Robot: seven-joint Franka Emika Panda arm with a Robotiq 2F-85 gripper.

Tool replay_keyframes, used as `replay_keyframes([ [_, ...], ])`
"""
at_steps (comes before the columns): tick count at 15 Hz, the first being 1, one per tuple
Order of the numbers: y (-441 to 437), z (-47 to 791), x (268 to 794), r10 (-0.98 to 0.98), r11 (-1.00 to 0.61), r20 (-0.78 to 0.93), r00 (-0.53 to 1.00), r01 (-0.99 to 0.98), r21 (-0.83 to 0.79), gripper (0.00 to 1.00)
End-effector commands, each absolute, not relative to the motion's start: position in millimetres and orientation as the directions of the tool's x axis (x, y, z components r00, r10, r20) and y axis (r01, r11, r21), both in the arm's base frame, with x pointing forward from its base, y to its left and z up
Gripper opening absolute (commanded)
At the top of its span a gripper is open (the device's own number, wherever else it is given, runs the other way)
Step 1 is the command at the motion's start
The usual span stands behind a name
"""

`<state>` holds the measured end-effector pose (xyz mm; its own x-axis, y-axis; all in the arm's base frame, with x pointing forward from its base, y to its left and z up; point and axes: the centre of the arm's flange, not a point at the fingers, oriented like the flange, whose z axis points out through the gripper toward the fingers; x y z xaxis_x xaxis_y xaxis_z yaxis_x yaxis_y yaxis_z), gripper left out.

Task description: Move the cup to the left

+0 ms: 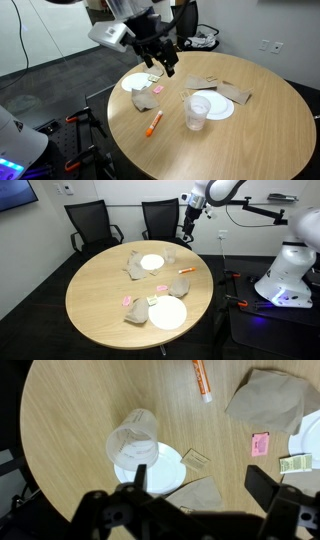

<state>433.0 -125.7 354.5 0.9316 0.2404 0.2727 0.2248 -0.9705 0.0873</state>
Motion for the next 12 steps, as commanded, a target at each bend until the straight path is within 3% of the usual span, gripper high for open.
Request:
replay_keyframes([
  [1, -144.1, 331.5, 458.2, 0.282, -0.958, 0.251, 0.926, 0.261, 0.116, 1.0],
  [12, -163.3, 267.0, 498.9, 0.349, -0.932, 0.134, 0.927, 0.33, 0.149, 1.0],
])
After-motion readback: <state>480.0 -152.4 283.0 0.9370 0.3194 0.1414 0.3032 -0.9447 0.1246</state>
